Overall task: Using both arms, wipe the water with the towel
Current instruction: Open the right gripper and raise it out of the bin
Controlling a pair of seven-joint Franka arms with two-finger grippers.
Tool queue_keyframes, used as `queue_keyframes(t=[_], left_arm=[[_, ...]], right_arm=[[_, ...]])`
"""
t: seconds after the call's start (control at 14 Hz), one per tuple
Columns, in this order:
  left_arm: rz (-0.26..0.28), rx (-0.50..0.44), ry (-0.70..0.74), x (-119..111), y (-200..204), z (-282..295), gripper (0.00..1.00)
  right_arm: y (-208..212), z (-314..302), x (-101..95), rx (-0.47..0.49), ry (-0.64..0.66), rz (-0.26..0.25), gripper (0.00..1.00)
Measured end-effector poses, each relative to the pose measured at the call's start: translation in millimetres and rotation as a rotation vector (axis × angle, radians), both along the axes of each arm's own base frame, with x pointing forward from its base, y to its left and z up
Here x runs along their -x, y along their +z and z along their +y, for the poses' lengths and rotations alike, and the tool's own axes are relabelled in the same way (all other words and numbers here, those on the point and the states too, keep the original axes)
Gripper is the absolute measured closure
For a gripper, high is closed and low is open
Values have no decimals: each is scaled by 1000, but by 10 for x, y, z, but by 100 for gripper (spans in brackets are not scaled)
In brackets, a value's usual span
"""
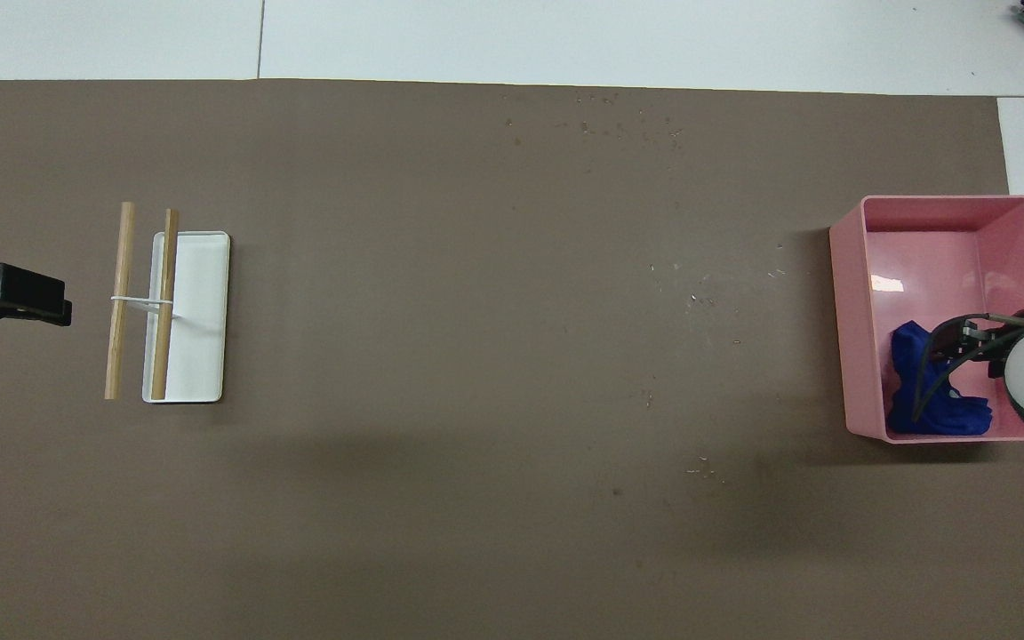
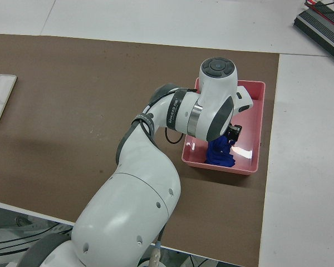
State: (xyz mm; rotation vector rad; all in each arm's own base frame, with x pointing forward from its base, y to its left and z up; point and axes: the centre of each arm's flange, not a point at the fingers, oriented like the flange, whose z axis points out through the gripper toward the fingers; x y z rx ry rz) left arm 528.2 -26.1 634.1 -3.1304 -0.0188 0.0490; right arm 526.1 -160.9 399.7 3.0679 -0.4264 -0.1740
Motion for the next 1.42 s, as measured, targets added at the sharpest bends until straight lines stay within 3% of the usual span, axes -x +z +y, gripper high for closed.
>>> queue_keyframes(t=[0.07,0.5,0.93,1.42], left_arm=[[0,0,1,1,2,3,0],[-1,1,10,-1,3,53,0],[1,0,5,0,-4,32,0],[3,0,-13,6,-10,-57,0]], right_arm=[[199,102,-36,2,2,3,4],[1486,1213,-225,34,62,-72,1],[2281,1863,-221,35,68,-110,0],[2274,1773,-272,32,71,-88,0]])
